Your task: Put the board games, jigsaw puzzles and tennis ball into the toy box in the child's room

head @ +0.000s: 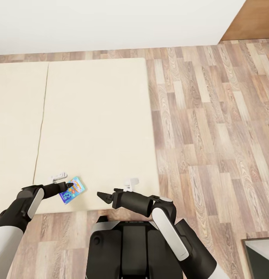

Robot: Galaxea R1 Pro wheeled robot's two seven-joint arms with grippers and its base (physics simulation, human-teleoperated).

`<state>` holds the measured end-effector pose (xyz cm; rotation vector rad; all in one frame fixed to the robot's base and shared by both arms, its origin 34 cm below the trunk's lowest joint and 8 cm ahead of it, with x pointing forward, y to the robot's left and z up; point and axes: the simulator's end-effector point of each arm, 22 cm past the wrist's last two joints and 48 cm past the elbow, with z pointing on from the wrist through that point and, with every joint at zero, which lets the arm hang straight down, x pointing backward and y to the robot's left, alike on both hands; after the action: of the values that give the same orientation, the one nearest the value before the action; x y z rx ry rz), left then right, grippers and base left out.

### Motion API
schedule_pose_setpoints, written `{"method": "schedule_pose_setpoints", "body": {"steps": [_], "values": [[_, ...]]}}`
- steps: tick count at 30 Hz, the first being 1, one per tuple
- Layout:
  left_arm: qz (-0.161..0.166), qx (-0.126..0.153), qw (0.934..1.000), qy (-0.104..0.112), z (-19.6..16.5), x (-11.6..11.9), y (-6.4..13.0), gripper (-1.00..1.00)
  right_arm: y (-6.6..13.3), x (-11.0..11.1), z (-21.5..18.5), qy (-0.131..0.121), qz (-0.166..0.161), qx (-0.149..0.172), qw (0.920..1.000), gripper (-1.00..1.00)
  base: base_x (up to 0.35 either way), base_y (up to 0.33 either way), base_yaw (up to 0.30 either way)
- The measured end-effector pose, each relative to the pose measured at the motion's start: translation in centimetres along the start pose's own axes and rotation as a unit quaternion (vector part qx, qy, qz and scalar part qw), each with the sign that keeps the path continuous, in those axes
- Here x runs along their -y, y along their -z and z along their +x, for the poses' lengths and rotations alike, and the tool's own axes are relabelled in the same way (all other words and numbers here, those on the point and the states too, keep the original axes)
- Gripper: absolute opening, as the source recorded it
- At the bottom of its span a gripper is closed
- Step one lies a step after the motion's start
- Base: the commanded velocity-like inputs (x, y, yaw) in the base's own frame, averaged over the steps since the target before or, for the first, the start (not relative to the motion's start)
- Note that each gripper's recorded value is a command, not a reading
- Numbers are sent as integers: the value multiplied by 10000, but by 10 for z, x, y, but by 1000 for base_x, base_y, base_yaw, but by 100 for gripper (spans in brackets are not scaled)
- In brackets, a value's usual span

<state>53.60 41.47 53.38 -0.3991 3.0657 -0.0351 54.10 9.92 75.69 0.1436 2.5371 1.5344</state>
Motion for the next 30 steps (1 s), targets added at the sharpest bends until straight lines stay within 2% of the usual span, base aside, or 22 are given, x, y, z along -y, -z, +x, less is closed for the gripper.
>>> {"method": "schedule_pose_setpoints", "body": {"steps": [5, 30], "values": [[-81, 23, 10000, -41, -3, -8, 1, 100, 0, 0, 0, 1, -1, -2, 10000, 100, 0, -52, 0], [-72, 24, 10000, -31, -2, -8, 1, 100, 0, 0, 0, 4, -2, 0, 10000, 100, 0, -3, 0]]}}
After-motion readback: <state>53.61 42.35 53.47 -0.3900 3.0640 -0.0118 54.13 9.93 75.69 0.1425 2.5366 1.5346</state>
